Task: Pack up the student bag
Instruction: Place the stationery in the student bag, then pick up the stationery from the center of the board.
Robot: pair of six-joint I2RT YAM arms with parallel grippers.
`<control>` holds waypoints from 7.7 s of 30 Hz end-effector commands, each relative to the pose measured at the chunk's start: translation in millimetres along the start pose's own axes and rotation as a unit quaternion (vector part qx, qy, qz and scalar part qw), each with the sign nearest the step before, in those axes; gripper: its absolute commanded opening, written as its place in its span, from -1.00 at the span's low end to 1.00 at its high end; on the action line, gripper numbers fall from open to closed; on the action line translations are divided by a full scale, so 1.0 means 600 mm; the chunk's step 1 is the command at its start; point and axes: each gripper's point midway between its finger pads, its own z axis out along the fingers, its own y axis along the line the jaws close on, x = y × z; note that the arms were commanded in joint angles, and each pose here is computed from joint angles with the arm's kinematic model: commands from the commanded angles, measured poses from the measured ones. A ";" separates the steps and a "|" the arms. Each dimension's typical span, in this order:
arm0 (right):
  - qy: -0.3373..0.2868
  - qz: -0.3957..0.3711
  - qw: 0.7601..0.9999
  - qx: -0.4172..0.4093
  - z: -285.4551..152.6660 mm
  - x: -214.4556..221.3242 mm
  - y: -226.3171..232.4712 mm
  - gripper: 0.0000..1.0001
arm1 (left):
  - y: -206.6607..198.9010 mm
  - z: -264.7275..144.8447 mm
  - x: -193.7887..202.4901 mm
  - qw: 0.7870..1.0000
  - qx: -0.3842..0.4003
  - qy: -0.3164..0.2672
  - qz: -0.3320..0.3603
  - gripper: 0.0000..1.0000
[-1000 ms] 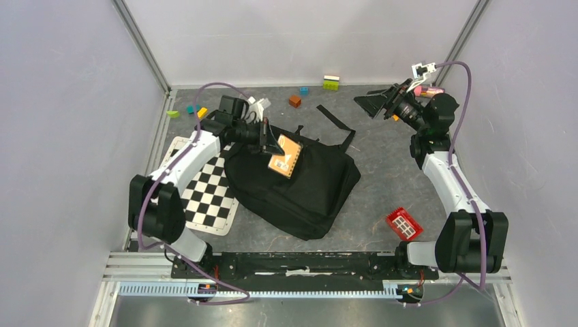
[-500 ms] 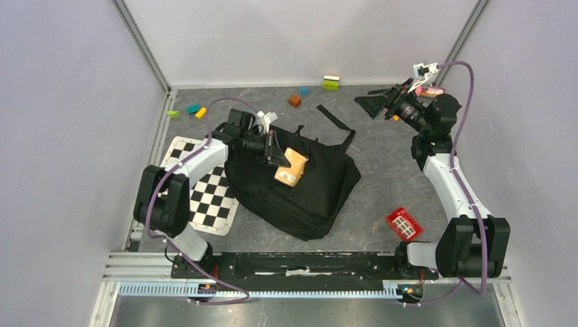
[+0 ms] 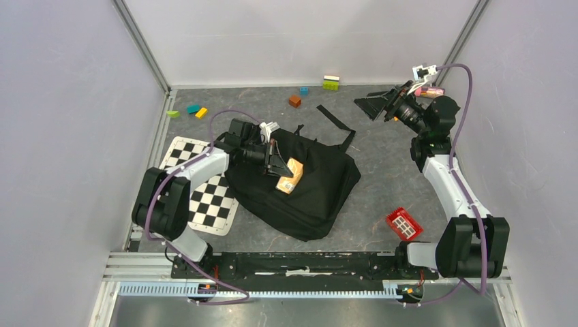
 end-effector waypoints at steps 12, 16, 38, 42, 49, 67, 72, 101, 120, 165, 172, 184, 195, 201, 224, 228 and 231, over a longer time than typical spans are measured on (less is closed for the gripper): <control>-0.027 -0.021 0.999 -0.009 -0.007 -0.023 0.019 0.79 | -0.037 0.087 0.009 0.997 0.066 0.042 -0.023 -0.96; -0.023 -0.029 0.999 0.011 -0.006 -0.022 0.005 0.78 | -0.033 0.120 0.059 0.994 0.022 0.108 0.003 -0.60; -0.020 -0.055 0.996 0.067 -0.004 -0.030 -0.032 0.79 | 0.006 0.030 -0.029 0.991 -0.124 -0.030 0.036 0.54; -0.021 -0.056 0.996 0.064 -0.003 -0.033 -0.029 0.79 | 0.014 0.036 -0.038 0.990 -0.132 -0.032 0.041 0.54; -0.021 -0.061 0.996 0.059 -0.006 -0.035 -0.023 0.80 | 0.007 0.083 -0.049 0.989 -0.122 -0.018 0.078 0.73; -0.020 -0.064 0.996 0.063 -0.007 -0.033 -0.025 0.81 | -0.114 0.036 -0.059 0.989 0.044 -0.062 0.125 0.84; -0.018 -0.065 0.996 0.062 -0.008 -0.031 -0.025 0.82 | -0.125 0.017 -0.063 0.987 0.048 -0.081 0.129 0.85; -0.008 -0.057 0.996 0.070 -0.013 -0.013 -0.033 0.77 | -0.069 0.096 0.025 0.992 -0.007 0.037 0.119 -0.96; 0.009 -0.063 0.978 0.197 -0.035 -0.007 -0.108 0.76 | -0.019 0.147 0.068 0.978 -0.117 0.102 0.143 -0.77; -0.117 -0.053 0.860 0.493 0.016 -0.019 -0.816 0.96 | 0.069 -0.137 -0.118 0.904 -0.319 -0.283 0.015 0.99; -0.117 0.001 0.847 0.518 -0.024 0.029 -0.883 0.96 | 0.064 -0.148 -0.111 0.904 -0.333 -0.269 0.023 0.99; -0.024 -0.007 0.865 0.502 -0.084 0.061 -0.780 0.90 | 0.070 -0.155 -0.092 0.900 -0.332 -0.282 0.020 0.99; -0.030 -0.053 0.825 0.562 -0.180 -0.042 -0.604 0.91 | 0.071 -0.147 -0.099 0.902 -0.317 -0.293 0.028 0.99; -0.071 0.042 0.773 0.629 -0.224 -0.042 -0.625 0.88 | 0.073 -0.143 -0.101 0.904 -0.315 -0.288 0.033 0.99; -0.194 0.388 0.592 0.679 -0.221 0.090 -0.712 0.82 | 0.101 -0.132 -0.100 0.902 -0.333 -0.273 0.016 0.99; -0.184 0.420 0.560 0.690 -0.229 0.128 -0.701 0.82 | 0.101 -0.131 -0.105 0.903 -0.337 -0.266 0.021 0.99; -0.193 0.431 0.544 0.694 -0.237 0.142 -0.704 0.82 | 0.102 -0.132 -0.107 0.903 -0.343 -0.258 0.027 0.99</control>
